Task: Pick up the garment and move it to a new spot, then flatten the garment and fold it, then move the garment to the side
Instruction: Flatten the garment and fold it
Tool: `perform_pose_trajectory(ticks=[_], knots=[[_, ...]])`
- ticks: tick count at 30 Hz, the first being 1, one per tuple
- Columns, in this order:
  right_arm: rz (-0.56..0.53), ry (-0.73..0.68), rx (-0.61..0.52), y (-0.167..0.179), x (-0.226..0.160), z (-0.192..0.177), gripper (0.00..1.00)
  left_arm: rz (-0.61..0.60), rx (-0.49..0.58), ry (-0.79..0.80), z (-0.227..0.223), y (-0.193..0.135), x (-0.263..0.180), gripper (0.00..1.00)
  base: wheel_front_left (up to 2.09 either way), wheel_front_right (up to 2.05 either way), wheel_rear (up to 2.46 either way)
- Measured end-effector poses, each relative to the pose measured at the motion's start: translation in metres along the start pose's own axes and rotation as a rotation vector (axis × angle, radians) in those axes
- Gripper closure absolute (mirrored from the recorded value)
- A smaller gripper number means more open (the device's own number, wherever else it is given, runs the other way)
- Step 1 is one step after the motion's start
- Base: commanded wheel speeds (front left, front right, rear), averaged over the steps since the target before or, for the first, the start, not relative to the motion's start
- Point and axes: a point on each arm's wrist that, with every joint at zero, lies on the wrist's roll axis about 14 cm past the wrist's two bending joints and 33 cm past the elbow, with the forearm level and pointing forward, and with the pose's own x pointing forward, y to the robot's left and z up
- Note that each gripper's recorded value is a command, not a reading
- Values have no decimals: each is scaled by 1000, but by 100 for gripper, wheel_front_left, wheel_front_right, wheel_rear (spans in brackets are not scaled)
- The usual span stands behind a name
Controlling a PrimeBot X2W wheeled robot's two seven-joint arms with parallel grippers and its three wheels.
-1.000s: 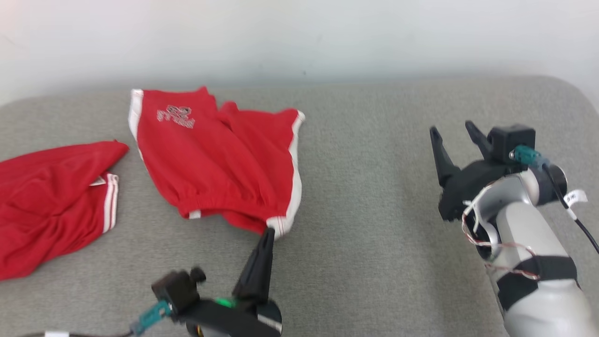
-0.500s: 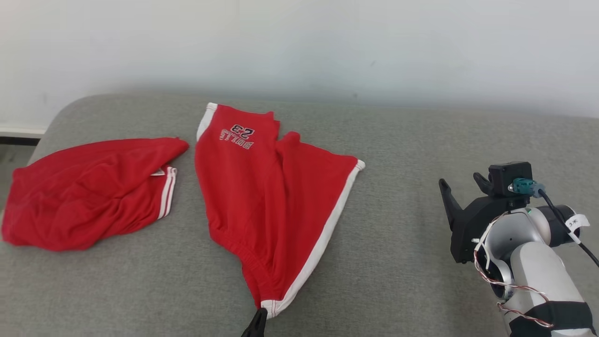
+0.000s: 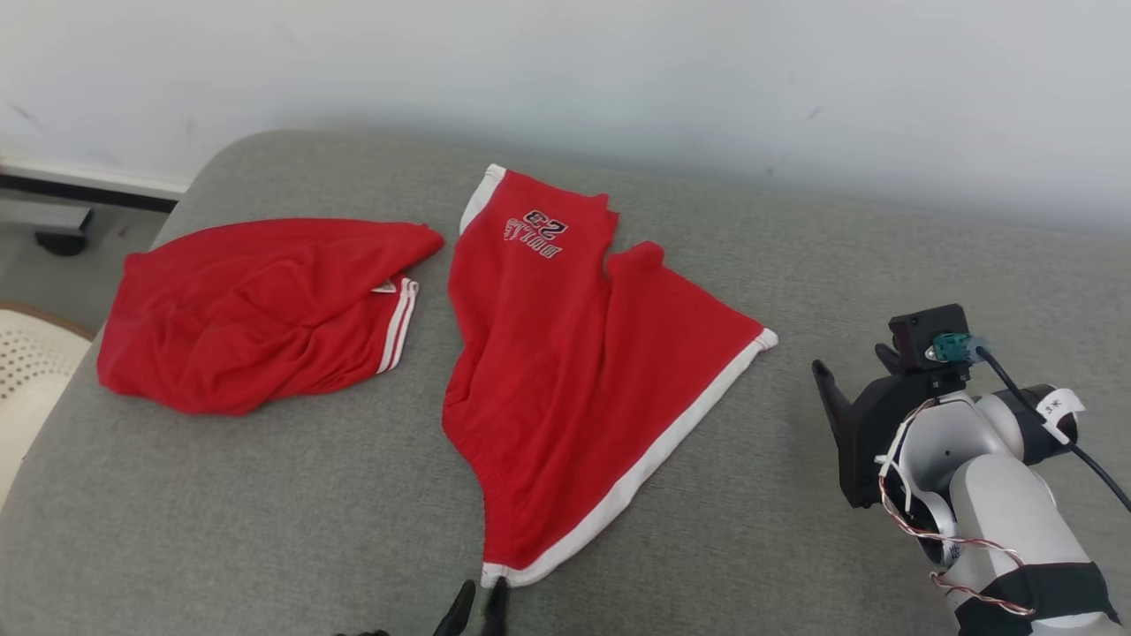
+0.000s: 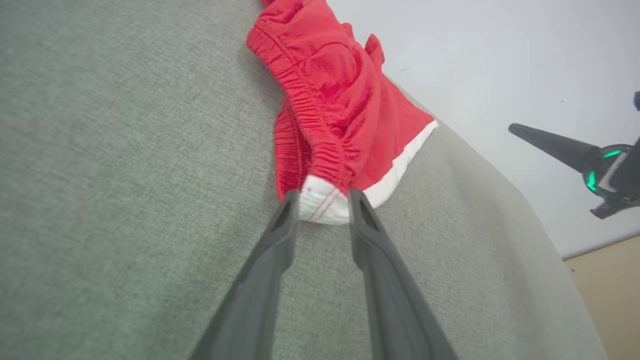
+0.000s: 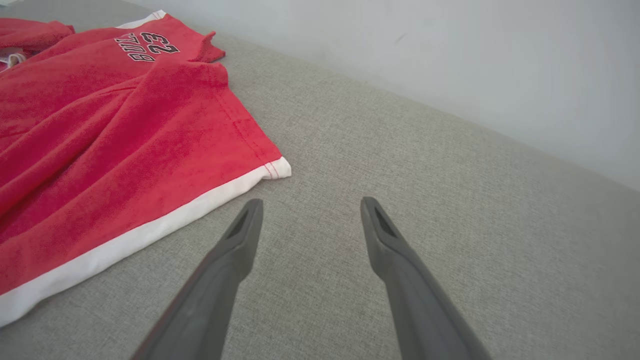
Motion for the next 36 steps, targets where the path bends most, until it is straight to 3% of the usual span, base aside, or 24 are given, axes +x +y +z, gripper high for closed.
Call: perform_pose_trajectory(ticks=[7, 14, 16, 22, 23, 26, 27, 28, 36], knots=[[77, 68, -39, 17, 17, -10, 0, 22, 65, 71, -19, 14, -6, 0, 0, 0, 0], [83, 67, -85, 13, 29, -5, 0, -8, 251, 89, -7, 24, 3, 0, 0, 0, 0], [89, 72, -89, 13, 35, -5, 0, -47, 352, 129, -11, 23, 9, 0, 0, 0, 0], [95, 81, -82, 13, 39, -10, 0, -83, 421, 200, -21, 24, 15, 2, 0, 0, 0], [93, 82, -78, 12, 40, -11, 0, -90, 423, 207, -23, 24, 16, 23, 0, 0, 0], [85, 82, -72, 8, 40, -12, 0, -103, 426, 209, -23, 21, 20, 66, 0, 0, 0], [83, 78, -72, 7, 40, -11, 0, -107, 427, 214, -24, 21, 20, 93, 0, 0, 0], [80, 78, -71, 6, 40, -11, 0, -111, 428, 219, -26, 20, 19, 100, 0, 0, 0], [79, 114, -64, 6, 39, -19, 0, -123, 432, 234, -30, 20, 15, 100, 0, 0, 0]])
